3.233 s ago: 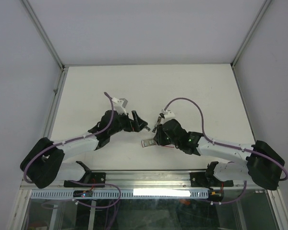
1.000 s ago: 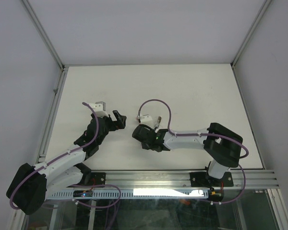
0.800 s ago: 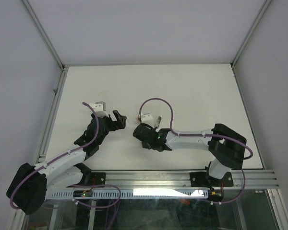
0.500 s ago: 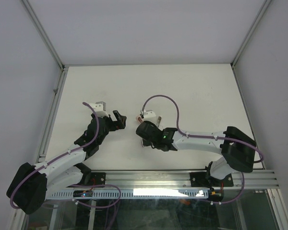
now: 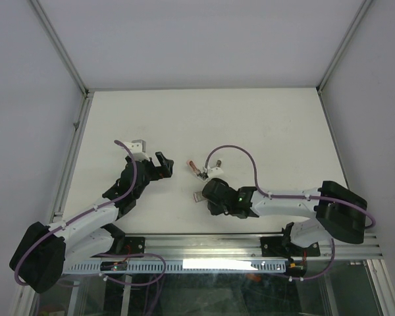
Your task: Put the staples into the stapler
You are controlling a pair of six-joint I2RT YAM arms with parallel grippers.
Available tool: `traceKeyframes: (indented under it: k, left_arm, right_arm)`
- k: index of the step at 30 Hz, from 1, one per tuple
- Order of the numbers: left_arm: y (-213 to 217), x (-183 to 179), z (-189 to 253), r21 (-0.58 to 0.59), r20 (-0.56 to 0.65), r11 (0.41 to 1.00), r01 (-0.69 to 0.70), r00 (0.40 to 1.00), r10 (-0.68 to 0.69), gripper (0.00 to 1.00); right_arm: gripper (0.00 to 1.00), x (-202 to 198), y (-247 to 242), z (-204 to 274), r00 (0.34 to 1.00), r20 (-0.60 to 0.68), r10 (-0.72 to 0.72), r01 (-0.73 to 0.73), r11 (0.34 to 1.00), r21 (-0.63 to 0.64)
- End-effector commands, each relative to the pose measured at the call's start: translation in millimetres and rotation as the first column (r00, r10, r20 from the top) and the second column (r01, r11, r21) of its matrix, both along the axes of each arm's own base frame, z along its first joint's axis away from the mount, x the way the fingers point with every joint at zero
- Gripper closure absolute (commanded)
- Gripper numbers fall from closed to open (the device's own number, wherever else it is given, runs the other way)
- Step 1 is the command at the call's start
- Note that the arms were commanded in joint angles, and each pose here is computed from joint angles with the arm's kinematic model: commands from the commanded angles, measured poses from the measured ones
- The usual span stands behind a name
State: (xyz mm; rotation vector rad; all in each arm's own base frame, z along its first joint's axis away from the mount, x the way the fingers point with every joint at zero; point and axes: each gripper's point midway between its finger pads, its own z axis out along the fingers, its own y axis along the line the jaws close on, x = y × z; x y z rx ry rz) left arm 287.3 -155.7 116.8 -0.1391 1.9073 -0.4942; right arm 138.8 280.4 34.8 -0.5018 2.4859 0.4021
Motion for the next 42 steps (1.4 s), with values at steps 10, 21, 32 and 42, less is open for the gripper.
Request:
traceKeyframes:
  k: [10,21,32,42]
  left_arm:
    - [-4.1,5.7,11.7,-0.015,0.046,1.000,0.007,0.999,-0.007,0.01]
    - [-4.7,5.1,11.7,-0.017,0.046,1.000,0.011,0.999,-0.010,0.01]
    - [-4.5,4.8,13.5,-0.021,0.050,1.000,0.012,0.999,-0.011,0.01]
    - [-4.9,4.7,13.8,-0.022,0.051,1.000,0.013,0.999,-0.012,0.01]
  right_arm:
    - [0.60,-14.2,8.4,-1.8,0.995,0.048,0.088,-0.088,0.996,0.001]
    - [0.60,-15.7,16.3,2.8,0.991,0.105,0.084,-0.078,0.995,-0.066]
    - [0.65,-4.0,20.8,2.5,0.988,0.138,0.067,-0.048,0.989,-0.141]
    - [0.73,-6.3,21.6,0.0,0.990,0.120,0.068,-0.050,0.987,-0.150]
